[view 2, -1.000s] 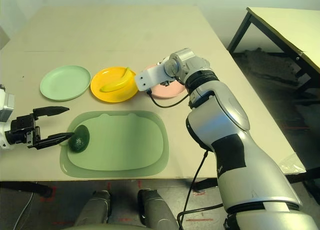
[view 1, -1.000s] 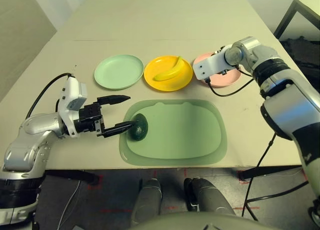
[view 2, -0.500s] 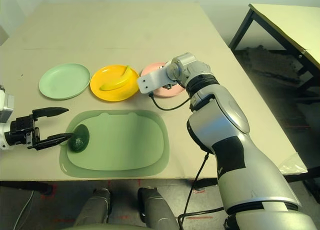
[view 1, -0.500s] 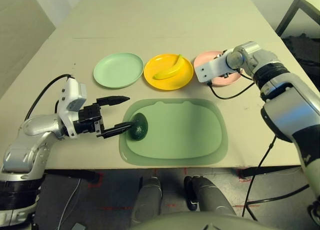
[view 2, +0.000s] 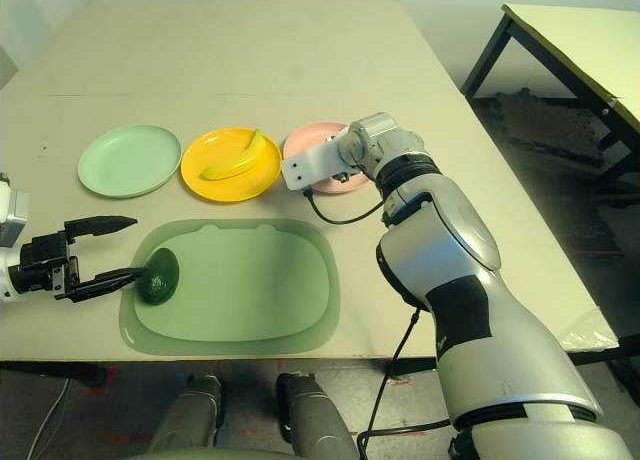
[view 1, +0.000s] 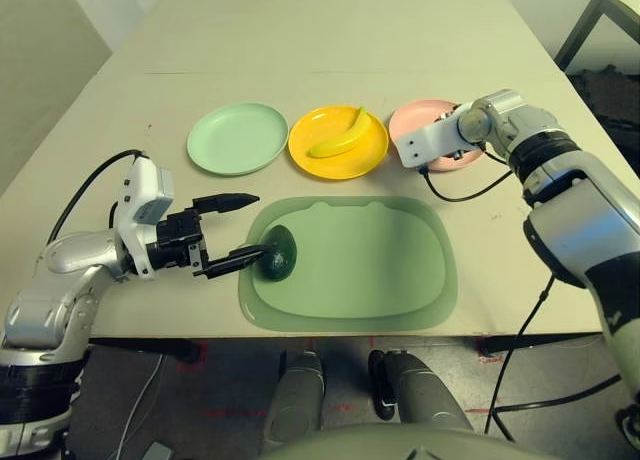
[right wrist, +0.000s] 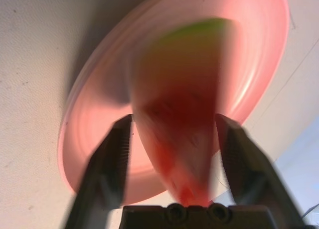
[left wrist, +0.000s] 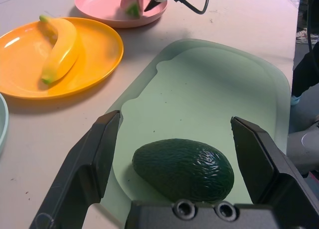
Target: Place the fruits into color-matched plates.
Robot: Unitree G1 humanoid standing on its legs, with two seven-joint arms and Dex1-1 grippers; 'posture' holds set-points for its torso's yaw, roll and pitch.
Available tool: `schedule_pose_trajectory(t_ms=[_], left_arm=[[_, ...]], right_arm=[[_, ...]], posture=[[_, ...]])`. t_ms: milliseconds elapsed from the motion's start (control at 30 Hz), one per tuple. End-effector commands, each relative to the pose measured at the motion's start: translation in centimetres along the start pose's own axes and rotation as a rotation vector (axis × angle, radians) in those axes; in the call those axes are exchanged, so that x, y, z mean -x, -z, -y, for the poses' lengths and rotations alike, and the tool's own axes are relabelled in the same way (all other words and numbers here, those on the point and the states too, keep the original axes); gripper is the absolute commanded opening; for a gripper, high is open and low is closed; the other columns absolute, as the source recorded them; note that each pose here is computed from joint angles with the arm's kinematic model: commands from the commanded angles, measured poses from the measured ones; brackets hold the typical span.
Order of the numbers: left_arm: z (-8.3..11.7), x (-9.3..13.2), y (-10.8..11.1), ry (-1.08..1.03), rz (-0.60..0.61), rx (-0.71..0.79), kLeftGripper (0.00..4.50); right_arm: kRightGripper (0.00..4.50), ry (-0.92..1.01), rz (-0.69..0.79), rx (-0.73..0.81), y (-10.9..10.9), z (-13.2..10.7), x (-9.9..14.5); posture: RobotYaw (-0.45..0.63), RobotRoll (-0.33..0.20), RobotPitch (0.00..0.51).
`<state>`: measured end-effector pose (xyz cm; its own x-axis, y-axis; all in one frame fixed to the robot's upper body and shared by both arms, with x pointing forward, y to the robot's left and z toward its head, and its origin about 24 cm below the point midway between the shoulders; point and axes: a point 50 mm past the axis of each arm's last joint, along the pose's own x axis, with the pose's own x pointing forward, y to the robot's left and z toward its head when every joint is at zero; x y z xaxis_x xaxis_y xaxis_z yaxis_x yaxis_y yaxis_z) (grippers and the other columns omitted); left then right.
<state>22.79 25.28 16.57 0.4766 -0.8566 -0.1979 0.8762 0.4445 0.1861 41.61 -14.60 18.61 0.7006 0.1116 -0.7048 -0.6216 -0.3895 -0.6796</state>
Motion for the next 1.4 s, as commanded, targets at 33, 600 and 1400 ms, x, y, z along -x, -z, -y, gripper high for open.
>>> schedule_pose_trajectory(t_ms=[33, 600, 1400], left_arm=[[0.0, 0.1, -0.1, -0.003, -0.006, -0.002, 4.5], [-0.9, 0.0, 0.2, -0.006, -0.008, -0.016, 4.5], [-3.8, 3.2, 0.1, -0.094, -0.084, -0.109, 4.5]], right_arm=[[4.47, -0.008, -0.008, -0.018, 0.4, -0.6, -0.2], [4.47, -0.038, -0.011, 0.043, 2.7, 1.0, 2.9], [4.47, -0.018, 0.756, -0.564, 3.1, -8.7, 6.3]], posture=[[0.11, 0.0, 0.189], [0.09, 0.0, 0.168], [0.06, 0.0, 0.145]])
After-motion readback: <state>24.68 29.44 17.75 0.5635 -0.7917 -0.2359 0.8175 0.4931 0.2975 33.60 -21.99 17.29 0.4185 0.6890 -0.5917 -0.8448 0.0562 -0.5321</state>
